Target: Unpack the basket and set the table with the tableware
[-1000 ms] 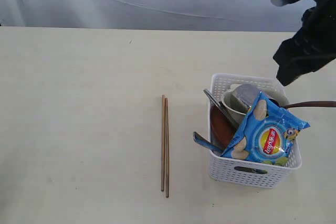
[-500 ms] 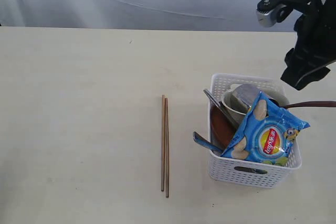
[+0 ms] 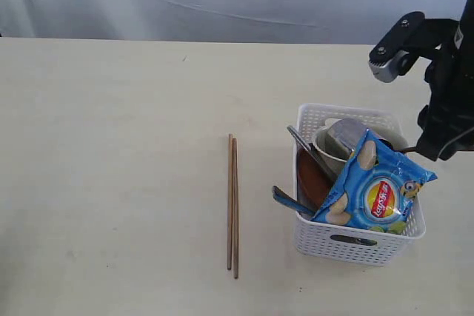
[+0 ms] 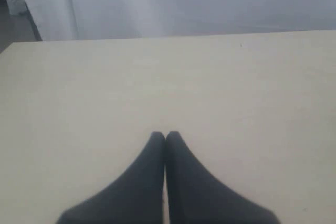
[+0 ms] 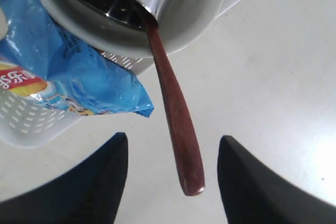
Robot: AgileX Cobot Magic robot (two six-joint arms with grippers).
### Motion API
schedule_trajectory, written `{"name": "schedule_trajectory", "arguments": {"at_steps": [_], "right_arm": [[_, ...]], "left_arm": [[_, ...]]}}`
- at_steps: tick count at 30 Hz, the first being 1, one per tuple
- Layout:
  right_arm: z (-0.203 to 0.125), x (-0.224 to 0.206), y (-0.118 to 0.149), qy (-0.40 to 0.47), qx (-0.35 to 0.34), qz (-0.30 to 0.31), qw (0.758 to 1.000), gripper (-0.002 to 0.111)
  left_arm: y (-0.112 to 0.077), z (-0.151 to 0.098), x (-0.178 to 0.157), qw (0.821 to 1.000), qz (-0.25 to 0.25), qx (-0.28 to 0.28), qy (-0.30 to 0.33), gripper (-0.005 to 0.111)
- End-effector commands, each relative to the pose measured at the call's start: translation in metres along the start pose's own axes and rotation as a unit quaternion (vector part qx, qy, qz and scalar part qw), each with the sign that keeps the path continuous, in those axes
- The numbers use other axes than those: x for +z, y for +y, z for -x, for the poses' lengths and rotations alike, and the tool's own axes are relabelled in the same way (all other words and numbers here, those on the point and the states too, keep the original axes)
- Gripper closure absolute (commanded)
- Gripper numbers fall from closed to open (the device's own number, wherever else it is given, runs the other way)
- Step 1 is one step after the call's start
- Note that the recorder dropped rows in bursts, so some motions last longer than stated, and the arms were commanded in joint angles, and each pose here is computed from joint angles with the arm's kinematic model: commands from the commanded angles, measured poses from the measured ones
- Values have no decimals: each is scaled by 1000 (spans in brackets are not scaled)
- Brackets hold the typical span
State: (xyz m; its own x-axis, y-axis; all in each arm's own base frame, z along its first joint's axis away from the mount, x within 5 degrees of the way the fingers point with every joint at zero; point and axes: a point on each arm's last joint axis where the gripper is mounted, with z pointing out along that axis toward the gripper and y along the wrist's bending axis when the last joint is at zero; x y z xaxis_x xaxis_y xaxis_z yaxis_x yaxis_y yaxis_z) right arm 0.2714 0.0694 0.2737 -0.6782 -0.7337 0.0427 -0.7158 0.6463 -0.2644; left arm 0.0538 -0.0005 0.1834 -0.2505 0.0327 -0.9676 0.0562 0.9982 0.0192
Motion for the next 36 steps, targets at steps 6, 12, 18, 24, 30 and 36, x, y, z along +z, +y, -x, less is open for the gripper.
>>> {"name": "schedule_trajectory", "arguments": {"at_steps": [6, 12, 18, 24, 30, 36], "right_arm": [[1, 8, 0, 16, -6, 0, 1000, 59], [6, 21, 0, 35, -13, 10, 999, 59], [6, 23, -2, 44, -14, -3, 999, 59], [6, 23, -5, 49, -16, -15, 999, 59], [5, 23, -6, 52, -16, -24, 998, 59], [6, 23, -7, 45, -16, -26, 998, 59]], "left_arm": [[-1, -1, 0, 1000, -5, -6, -2, 107], [-1, -1, 0, 1000, -5, -6, -2, 107], [-1, -1, 0, 1000, -5, -6, -2, 107], [-1, -1, 0, 1000, -5, -6, -2, 107], [-1, -1, 0, 1000, -5, -6, -2, 107], [-1, -1, 0, 1000, -5, -6, -2, 107]]}}
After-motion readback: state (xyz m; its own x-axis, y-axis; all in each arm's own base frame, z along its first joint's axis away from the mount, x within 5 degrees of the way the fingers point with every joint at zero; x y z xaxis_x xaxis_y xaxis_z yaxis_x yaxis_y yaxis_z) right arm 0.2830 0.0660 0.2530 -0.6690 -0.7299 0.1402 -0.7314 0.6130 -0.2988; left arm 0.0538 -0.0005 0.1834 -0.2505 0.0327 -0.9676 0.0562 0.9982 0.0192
